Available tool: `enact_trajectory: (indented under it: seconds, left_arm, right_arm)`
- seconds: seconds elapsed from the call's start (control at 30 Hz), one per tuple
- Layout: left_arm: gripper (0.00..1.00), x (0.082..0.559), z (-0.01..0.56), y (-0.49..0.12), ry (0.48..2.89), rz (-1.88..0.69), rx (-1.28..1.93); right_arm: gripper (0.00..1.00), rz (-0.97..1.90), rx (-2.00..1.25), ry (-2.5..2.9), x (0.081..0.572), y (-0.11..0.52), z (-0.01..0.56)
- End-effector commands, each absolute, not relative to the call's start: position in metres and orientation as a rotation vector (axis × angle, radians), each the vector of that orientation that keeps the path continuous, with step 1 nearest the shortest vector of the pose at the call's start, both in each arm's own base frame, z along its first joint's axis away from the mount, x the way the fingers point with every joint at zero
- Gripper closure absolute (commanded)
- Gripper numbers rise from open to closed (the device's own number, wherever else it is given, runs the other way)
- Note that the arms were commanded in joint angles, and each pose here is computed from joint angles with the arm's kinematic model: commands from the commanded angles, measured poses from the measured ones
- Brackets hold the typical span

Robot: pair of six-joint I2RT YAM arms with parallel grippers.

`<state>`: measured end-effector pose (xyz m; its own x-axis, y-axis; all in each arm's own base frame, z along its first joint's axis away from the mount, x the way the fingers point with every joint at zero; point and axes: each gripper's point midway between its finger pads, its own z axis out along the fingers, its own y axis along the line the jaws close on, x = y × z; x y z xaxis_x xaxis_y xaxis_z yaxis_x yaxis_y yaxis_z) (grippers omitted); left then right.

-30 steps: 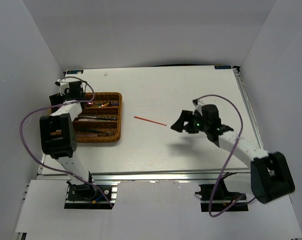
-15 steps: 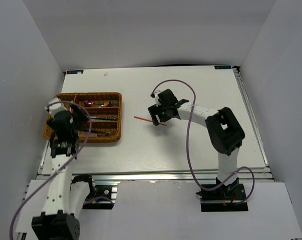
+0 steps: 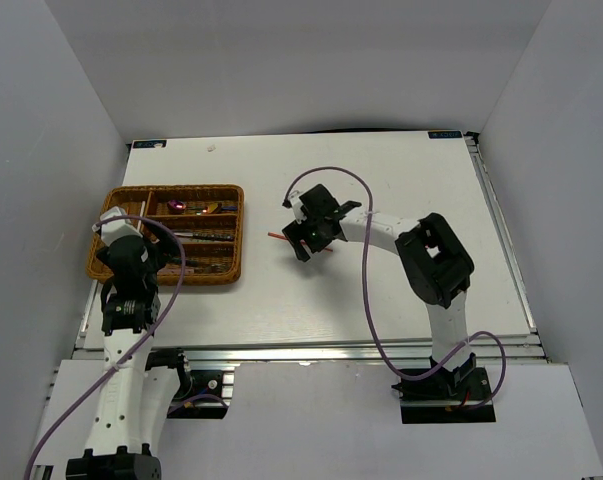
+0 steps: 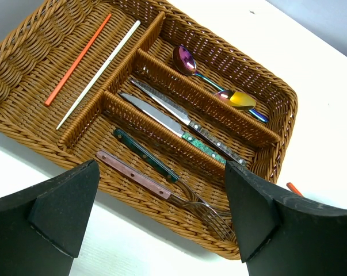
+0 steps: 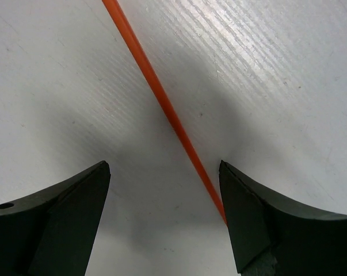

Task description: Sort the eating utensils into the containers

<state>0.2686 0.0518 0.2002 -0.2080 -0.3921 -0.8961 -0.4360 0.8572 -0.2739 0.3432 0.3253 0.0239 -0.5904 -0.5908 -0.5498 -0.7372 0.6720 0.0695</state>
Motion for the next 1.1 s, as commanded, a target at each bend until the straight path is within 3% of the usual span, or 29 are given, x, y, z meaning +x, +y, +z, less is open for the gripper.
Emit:
enact_trajectory:
  seconds: [0.0, 0.93, 1.07]
  left_arm:
    - [0.02, 0.268, 0.213, 0.05, 1.792, 0.037, -0.622]
    - [0.02, 0.272, 0.216, 0.043, 1.796, 0.004, -0.58]
    - [0.02, 0.271, 0.217, 0.043, 1.789, 0.004, -0.58]
  right_arm:
    - [0.19, 0.356, -1.079, 2.369, 0.346, 0.33, 0.022]
    - [0.19, 0.319, -1.336, 2.311, 0.359, 0.37, 0.009]
    - [0.26, 0.364, -1.413, 2.347, 0.352, 0.376, -0.003]
